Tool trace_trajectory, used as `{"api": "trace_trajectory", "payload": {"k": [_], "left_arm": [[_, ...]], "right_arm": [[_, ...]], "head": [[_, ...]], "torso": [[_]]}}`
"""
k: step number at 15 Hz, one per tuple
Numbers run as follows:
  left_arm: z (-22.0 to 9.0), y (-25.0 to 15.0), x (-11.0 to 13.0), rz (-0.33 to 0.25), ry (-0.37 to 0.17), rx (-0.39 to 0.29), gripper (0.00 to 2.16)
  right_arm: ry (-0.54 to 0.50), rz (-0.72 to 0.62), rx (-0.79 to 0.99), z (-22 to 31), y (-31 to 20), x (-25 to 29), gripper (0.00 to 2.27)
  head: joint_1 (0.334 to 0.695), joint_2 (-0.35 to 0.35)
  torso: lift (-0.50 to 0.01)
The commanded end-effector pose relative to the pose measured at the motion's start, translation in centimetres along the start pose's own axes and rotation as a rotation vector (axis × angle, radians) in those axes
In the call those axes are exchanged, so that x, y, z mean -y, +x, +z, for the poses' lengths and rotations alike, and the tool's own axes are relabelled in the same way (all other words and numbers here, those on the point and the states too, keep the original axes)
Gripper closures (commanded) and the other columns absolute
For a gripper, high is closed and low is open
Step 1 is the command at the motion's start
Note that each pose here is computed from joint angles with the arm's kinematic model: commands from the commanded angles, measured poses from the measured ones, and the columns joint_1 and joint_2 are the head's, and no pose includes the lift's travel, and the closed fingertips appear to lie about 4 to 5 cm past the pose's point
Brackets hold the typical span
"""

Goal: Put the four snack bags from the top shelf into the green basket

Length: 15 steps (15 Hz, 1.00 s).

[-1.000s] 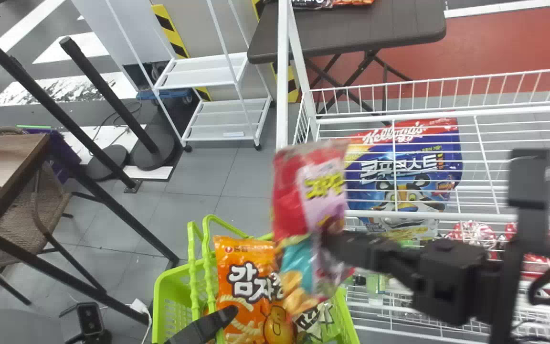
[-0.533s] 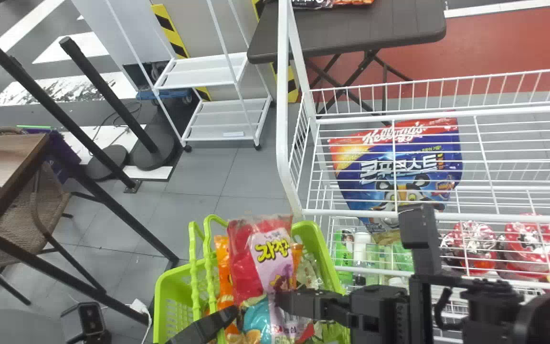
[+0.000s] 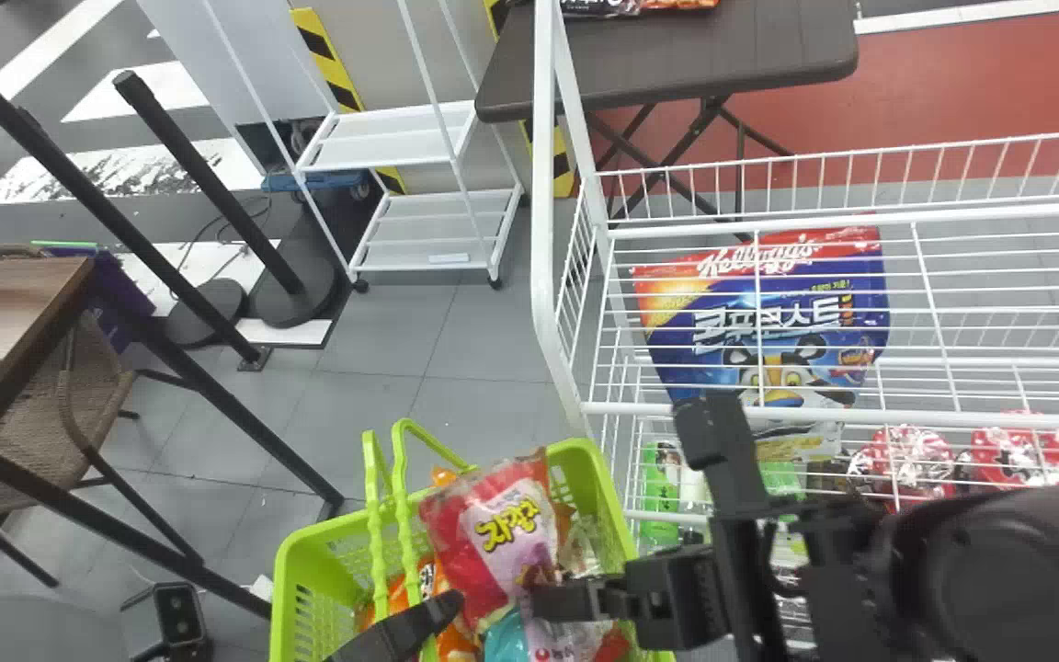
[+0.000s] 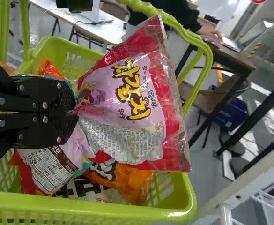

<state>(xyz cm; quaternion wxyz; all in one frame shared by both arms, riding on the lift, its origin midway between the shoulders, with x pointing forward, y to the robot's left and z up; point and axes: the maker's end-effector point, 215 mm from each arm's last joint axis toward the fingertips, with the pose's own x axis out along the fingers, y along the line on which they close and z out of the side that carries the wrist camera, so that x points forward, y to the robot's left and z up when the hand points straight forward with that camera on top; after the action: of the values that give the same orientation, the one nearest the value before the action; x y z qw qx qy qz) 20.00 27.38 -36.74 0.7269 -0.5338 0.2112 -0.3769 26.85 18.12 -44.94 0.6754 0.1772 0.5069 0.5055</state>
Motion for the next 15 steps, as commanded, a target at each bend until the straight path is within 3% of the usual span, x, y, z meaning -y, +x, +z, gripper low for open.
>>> {"api": "trace_trajectory", "payload": {"k": [1,2,3,7,9,12,15], "left_arm": [[-0.2,0.0,0.2,-0.009,-0.004,0.001,2.15],[-0.2,-0.1,0.2,-0.008,-0.005,0.001,2.15],[-0.2,-0.1,0.2,-0.009,-0.006,0.003,2.15],[-0.1,-0.1,0.2,-0.010,-0.001,0.003,2.15],[0.0,0.0,0.2,-0.013,0.000,0.003,2.15],[0.0,0.0,0.2,-0.013,0.000,0.005,2.15],[0.0,0.1,0.3,-0.017,0.000,0.005,2.15]], "right_arm": [[-0.032,0.017,-0.041,0.8,1.5,-1.0,1.16],[-0.037,0.028,-0.056,0.6,1.4,-1.3,0.08],[-0.026,0.039,-0.080,-0.1,0.8,-1.3,0.00],[0.028,0.091,-0.149,-3.1,-5.8,-2.4,0.05],[0.000,0.073,0.002,1.8,-9.8,-2.2,0.04],[-0.007,-0.097,0.132,3.5,-14.8,2.3,0.04],[0.022,-0.203,0.155,2.6,-16.9,5.8,0.04]], "head": [[0.695,0.350],[0.695,0.350],[0.695,0.350],[0.695,0.350],[0.695,0.350],[0.695,0.350],[0.695,0.350]], "torso": [[0.000],[0.000],[0.000],[0.000],[0.000],[0.000],[0.000]]}}
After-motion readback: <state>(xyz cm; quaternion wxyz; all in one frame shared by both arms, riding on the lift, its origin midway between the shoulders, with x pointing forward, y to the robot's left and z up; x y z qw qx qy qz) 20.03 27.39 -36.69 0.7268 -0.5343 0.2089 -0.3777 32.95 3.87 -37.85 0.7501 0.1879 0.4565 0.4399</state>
